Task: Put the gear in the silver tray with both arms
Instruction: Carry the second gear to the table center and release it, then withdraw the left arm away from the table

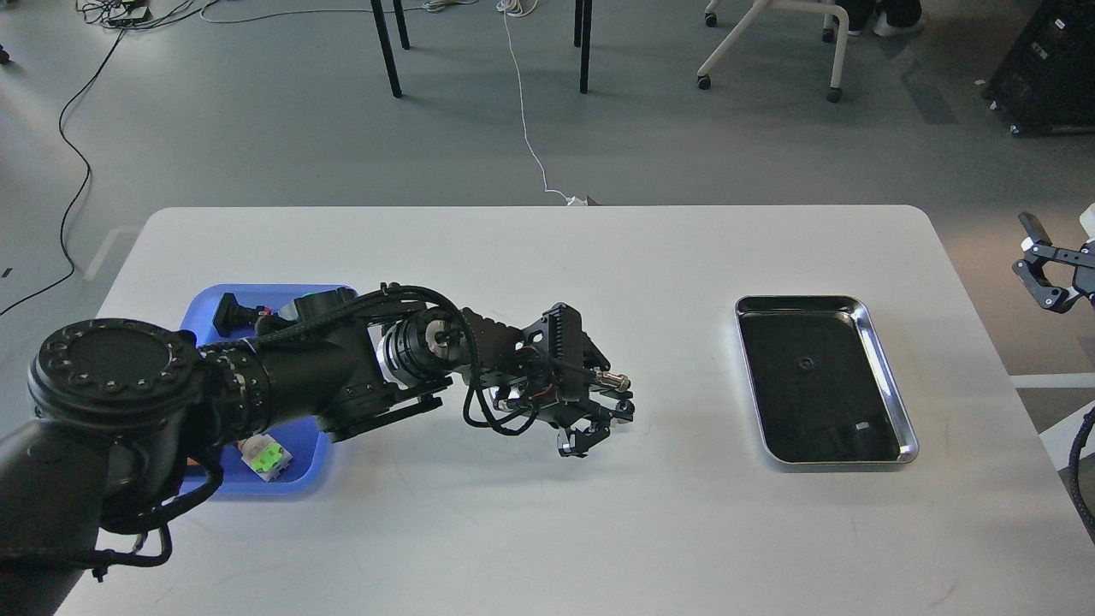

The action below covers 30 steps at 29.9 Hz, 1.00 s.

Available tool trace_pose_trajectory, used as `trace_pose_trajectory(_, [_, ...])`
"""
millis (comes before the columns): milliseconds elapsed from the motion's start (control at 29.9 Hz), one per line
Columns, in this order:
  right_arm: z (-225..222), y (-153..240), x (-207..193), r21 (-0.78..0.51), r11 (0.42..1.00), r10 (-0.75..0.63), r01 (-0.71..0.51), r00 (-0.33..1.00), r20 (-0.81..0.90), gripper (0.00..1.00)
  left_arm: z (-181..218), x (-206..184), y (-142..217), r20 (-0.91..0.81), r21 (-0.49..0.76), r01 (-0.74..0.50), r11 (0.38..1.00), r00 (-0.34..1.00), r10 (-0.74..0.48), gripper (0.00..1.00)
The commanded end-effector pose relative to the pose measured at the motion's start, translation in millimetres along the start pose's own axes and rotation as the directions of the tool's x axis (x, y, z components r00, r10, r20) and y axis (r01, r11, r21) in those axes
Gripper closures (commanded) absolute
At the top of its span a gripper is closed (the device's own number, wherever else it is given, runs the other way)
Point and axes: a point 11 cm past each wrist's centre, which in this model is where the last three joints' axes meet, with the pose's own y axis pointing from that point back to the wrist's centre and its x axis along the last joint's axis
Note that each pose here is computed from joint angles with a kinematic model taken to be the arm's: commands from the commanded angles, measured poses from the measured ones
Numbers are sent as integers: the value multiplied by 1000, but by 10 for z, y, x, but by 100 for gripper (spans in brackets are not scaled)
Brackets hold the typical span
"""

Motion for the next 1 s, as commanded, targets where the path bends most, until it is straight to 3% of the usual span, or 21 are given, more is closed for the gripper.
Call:
trace_pose_trajectory(0, [-21,-26,-19,7,1000,-5,5,1000,0,1,1,-8,-1,2,2,-8,1000,1000,8,76])
trace_pose_trajectory(501, [-53,-63,-49,16,1000,-13,13,1000,0,1,-15,45,4,-26,11,-53,999,998,53,53])
trace_pose_trajectory(602, [-90,-94,-71,22,1000,-20,20,1000,-4,1,-82,187,31,-67,37,-137,990,988,139,43])
trace_pose_trajectory(702, [-195,-190,-134,45,998,-37,38,999,-17,1,-315,562,154,-273,162,-349,923,883,381,15])
trace_pose_trajectory(836, [-356,-314,-238,79,995,-65,67,997,-32,1,-608,846,354,-462,301,-464,833,693,553,8])
trace_pose_trajectory(969, [-502,-480,-440,83,986,-133,143,984,-116,1,-974,764,683,-588,458,-462,759,483,649,5])
